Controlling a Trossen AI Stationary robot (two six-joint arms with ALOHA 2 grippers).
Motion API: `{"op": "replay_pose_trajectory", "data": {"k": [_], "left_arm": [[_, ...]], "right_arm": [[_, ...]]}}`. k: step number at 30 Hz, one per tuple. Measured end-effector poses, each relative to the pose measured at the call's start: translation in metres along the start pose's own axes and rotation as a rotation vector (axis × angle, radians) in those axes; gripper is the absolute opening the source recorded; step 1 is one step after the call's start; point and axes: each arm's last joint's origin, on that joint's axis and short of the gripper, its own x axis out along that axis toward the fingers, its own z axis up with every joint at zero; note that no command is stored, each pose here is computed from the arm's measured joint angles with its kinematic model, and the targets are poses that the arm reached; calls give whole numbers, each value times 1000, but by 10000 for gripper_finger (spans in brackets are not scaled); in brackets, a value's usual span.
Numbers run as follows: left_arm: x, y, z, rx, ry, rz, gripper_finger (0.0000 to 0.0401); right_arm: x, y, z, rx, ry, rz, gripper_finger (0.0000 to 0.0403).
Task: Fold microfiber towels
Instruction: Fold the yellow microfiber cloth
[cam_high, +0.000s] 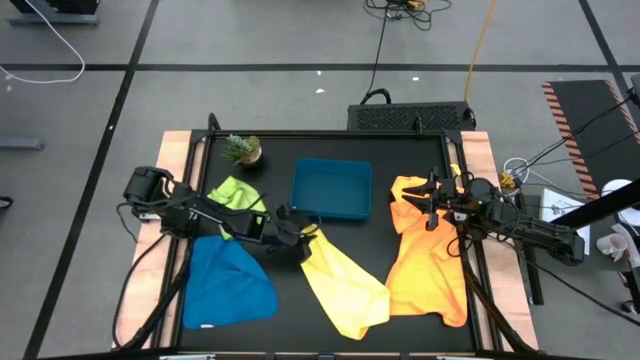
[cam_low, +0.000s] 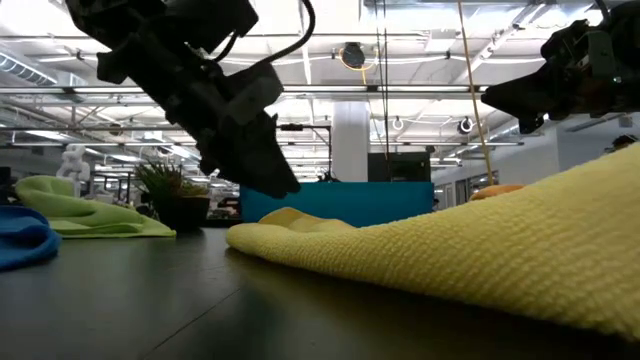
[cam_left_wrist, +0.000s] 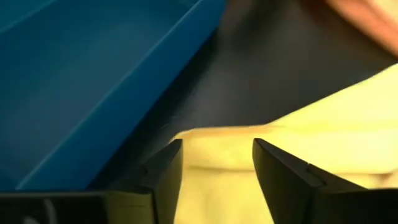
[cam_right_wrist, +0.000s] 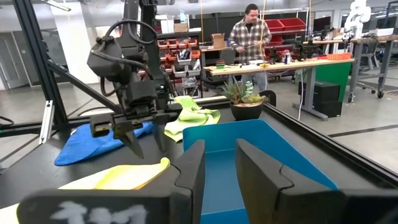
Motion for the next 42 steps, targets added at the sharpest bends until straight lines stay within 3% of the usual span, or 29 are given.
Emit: {"op": "replay_pose_trajectory", "data": {"k": [8, 17, 35, 42], "left_arm": [[-2, 0, -6, -34, 17, 66, 211], [-6, -2, -14, 5, 9, 168, 211], [-9, -8, -16, 46, -8, 153, 211], [18, -7, -30, 48, 15, 175, 211]], "right_arm": [[0, 0, 0, 0, 0, 0, 77], [0, 0, 0, 0, 0, 0, 77], [0, 0, 0, 0, 0, 0, 77], [0, 0, 0, -1, -3, 0, 77]]}}
